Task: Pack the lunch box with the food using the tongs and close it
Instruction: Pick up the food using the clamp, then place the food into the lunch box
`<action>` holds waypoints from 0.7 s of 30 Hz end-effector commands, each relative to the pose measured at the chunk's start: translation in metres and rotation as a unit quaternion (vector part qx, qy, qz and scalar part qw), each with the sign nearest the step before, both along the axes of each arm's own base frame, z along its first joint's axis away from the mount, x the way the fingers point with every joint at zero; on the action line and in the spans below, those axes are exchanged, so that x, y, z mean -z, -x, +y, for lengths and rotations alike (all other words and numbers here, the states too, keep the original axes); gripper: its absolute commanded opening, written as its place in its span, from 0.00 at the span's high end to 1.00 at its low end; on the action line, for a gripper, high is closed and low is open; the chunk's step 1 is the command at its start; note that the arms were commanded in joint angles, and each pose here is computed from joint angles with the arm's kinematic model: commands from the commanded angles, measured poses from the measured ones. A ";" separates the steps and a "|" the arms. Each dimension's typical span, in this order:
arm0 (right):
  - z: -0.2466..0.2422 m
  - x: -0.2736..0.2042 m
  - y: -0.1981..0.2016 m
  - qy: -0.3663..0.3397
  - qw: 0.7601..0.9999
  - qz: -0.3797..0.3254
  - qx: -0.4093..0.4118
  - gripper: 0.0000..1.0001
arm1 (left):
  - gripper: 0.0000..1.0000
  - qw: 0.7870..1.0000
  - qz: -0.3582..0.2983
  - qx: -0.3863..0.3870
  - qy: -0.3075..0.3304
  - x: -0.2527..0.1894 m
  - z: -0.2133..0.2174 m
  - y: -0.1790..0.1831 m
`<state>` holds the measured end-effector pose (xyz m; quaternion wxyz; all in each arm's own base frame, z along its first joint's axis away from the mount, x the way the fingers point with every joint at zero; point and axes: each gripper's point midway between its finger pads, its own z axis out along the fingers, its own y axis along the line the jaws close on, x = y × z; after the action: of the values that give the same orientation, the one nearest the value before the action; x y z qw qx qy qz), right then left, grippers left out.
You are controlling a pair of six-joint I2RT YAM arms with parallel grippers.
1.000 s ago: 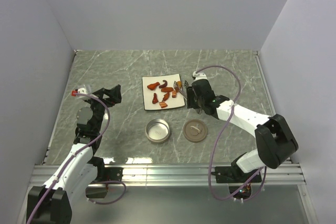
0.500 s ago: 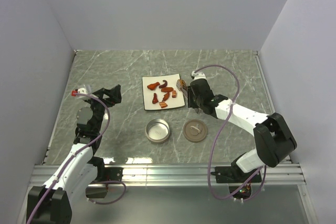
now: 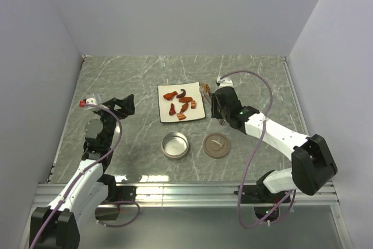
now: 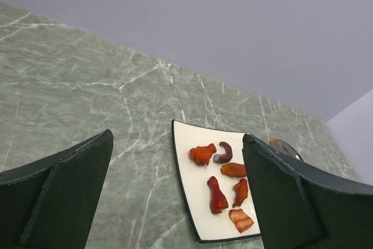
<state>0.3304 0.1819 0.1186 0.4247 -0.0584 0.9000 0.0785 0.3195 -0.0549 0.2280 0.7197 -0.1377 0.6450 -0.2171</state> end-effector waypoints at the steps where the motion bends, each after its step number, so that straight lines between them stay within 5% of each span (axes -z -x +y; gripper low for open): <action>1: 0.004 -0.022 -0.002 -0.021 0.999 -0.030 -0.005 0.69 | 0.01 1.000 -0.019 0.005 0.009 -0.010 -0.001 0.002; 11: 0.022 -0.048 0.036 -0.075 0.993 -0.055 -0.078 0.68 | 0.01 1.000 -0.007 0.007 0.008 -0.006 -0.002 -0.003; 21: 0.057 -0.047 0.119 -0.143 0.972 -0.042 -0.182 0.69 | 0.01 1.000 0.008 0.012 0.009 -0.001 -0.005 -0.006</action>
<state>0.2295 0.2231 0.1489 0.4360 -0.1562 0.8555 0.2316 0.3238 -0.0562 0.2123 0.7024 -0.1400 0.6646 -0.2130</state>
